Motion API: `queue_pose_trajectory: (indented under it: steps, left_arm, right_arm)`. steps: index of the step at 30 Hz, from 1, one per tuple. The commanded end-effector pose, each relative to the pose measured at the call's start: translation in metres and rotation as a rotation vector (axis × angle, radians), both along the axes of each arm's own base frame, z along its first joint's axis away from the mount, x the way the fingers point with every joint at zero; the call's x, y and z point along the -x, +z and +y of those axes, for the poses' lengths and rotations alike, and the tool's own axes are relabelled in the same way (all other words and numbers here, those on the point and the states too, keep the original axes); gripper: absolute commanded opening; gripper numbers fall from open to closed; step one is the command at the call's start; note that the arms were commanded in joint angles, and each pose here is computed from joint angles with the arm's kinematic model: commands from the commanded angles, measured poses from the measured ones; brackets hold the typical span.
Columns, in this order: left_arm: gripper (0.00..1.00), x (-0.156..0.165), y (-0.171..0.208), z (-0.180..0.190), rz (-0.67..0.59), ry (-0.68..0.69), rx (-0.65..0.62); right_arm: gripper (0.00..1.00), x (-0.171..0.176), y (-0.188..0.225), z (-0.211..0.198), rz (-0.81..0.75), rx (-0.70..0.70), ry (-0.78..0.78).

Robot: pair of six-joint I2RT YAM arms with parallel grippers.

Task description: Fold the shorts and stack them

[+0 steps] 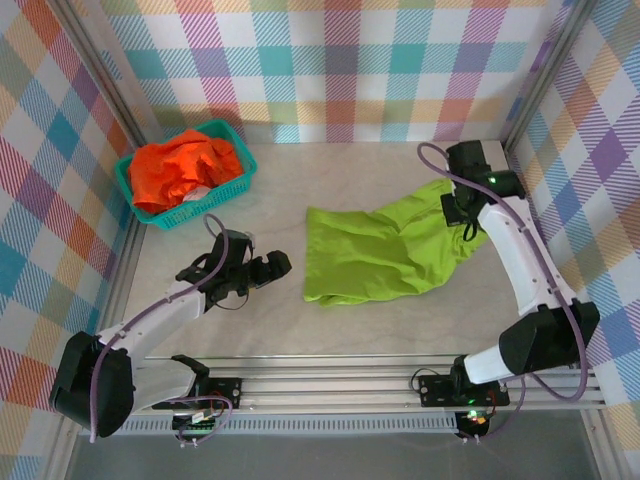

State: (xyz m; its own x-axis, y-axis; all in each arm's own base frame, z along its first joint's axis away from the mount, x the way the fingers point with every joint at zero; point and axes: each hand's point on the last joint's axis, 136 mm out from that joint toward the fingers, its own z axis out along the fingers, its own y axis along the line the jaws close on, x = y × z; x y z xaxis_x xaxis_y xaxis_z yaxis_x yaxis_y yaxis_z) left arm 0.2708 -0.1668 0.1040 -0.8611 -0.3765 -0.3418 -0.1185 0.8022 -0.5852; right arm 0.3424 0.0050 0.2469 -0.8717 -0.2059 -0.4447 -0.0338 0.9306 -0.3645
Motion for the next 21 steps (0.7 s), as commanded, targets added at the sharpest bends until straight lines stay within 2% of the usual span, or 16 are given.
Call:
queue_pose_trajectory:
  steps: [1, 7, 13, 17, 21]
  left_arm:
    - [0.92, -0.003, 0.004, -0.015, -0.016, -0.031, 0.05]
    - [0.8, -0.005, -0.008, -0.034, 0.014, -0.06, 0.075]
    - [0.46, -0.012, -0.031, -0.063, 0.066, -0.093, 0.101]
    - [0.33, -0.018, -0.045, -0.08, 0.09, -0.11, 0.102]
    - [0.24, -0.019, -0.062, -0.09, 0.121, -0.117, 0.097]
  right_arm:
    - [0.0, -0.001, 0.016, 0.004, 0.03, 0.174, 0.016]
    - [0.0, -0.019, 0.012, 0.06, 0.057, 0.254, 0.059]
    - [0.0, -0.025, -0.016, 0.12, 0.106, 0.273, 0.11]
    - [0.0, -0.024, -0.027, 0.154, 0.109, 0.269, 0.152]
    - [0.0, -0.02, -0.04, 0.187, 0.136, 0.237, 0.189]
